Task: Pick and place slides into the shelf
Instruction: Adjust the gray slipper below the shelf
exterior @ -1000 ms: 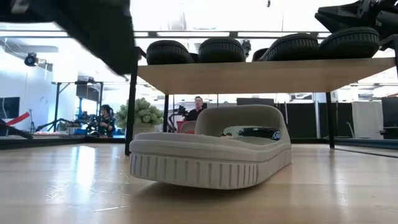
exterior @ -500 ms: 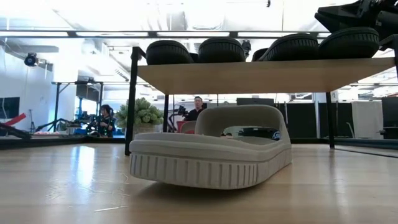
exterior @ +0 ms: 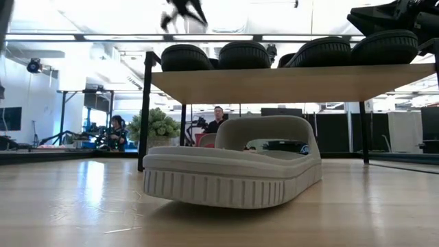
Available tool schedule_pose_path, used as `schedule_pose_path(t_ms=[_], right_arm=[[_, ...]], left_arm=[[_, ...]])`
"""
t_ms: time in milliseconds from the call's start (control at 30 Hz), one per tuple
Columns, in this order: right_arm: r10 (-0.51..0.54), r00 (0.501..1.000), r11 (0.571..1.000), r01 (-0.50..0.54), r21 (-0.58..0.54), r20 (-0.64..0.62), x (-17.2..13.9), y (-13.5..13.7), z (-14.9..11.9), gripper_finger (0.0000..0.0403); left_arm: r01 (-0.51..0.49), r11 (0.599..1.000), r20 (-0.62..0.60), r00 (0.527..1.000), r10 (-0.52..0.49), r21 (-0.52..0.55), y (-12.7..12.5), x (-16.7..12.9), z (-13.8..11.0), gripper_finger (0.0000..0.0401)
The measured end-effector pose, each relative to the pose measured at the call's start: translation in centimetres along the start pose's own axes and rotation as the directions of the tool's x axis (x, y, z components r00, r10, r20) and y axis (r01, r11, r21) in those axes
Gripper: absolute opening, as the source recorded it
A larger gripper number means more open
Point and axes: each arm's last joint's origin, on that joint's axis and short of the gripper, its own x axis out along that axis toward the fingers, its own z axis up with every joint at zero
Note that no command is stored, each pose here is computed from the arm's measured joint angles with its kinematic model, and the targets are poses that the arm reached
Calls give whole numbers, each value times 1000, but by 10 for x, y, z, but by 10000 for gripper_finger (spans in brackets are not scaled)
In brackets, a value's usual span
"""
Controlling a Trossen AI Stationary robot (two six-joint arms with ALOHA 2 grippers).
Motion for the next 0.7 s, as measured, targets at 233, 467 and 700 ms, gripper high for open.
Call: schedule_pose_path(t_ms=[233,467,700], right_arm=[[0,1000,1000,0,0,1,0,0,0,38],[0,1000,1000,0,0,1,0,0,0,38],[0,1000,1000,0,0,1,0,0,0,38]], left_arm=[[13,1000,-345,938,-18,-15,66,128,0,0],[123,971,-559,800,-219,-204,102,208,-30,0],[136,962,-592,765,-254,-237,113,234,-48,0]])
